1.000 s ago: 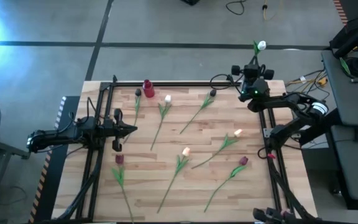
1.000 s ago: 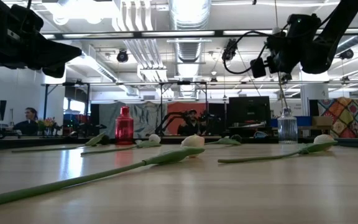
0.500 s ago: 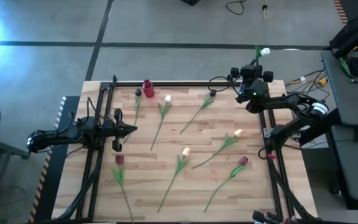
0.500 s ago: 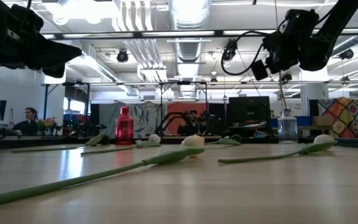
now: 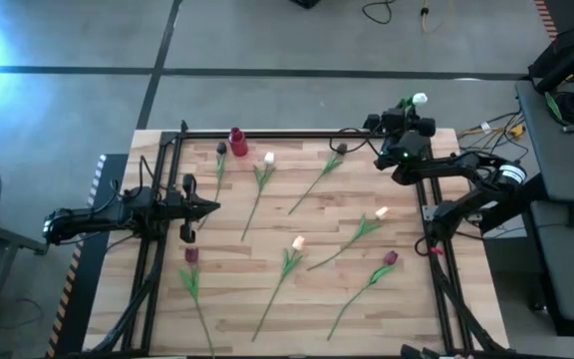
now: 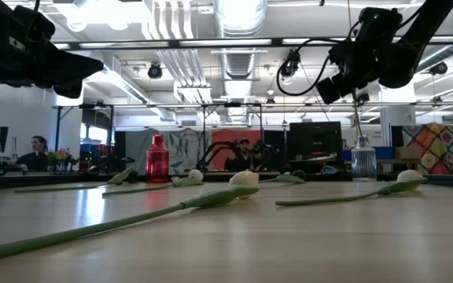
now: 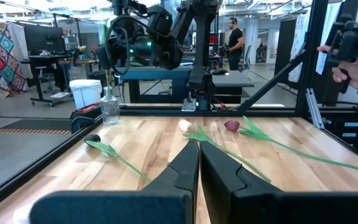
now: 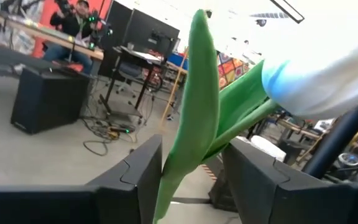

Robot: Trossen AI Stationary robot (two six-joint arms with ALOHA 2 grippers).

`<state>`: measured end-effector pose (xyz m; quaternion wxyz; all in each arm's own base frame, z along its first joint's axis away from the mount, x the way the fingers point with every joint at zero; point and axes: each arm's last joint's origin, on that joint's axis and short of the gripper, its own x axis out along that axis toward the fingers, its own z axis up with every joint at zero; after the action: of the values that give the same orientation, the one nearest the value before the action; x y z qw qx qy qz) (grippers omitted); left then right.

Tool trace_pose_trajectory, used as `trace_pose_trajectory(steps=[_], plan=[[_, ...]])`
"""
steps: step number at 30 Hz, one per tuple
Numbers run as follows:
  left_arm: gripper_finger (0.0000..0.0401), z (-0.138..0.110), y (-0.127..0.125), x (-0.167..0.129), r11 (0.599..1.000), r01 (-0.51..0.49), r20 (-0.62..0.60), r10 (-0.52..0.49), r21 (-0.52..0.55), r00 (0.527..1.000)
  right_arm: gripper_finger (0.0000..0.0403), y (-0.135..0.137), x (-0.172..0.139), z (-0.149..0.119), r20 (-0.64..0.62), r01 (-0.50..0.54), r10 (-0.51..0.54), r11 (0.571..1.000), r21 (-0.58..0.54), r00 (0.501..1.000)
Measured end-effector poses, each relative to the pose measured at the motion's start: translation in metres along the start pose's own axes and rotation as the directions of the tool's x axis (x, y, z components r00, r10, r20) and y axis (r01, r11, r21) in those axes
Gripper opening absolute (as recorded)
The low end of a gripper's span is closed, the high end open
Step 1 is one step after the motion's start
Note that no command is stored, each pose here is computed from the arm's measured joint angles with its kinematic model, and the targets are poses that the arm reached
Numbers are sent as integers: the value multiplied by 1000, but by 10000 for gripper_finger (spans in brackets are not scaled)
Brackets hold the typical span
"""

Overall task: Sort flowers into vase by color
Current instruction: Put the right white tulip into the transparent vase

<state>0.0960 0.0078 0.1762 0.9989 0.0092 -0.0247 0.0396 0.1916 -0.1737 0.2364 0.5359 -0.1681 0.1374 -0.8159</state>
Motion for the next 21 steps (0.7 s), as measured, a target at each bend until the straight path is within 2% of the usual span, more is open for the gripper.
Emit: trace_pose_trajectory(steps=[9, 14, 18, 21], plan=[[0, 0, 0, 0, 1000, 1, 0, -1, 0, 1000, 145, 5, -13, 11, -14, -38, 37, 994, -105, 999], [0, 0, 0, 0, 1000, 0, 0, 0, 0, 1000, 132, 7, -16, 15, -33, -78, 73, 976, -202, 997], [0, 0, 0, 0, 1000, 0, -1, 0, 0, 1000, 117, 6, -17, 19, -55, -129, 119, 953, -274, 991], [0, 0, 0, 0, 1000, 0, 0, 0, 0, 1000, 105, 2, -17, 25, -68, -206, 195, 940, -271, 978]])
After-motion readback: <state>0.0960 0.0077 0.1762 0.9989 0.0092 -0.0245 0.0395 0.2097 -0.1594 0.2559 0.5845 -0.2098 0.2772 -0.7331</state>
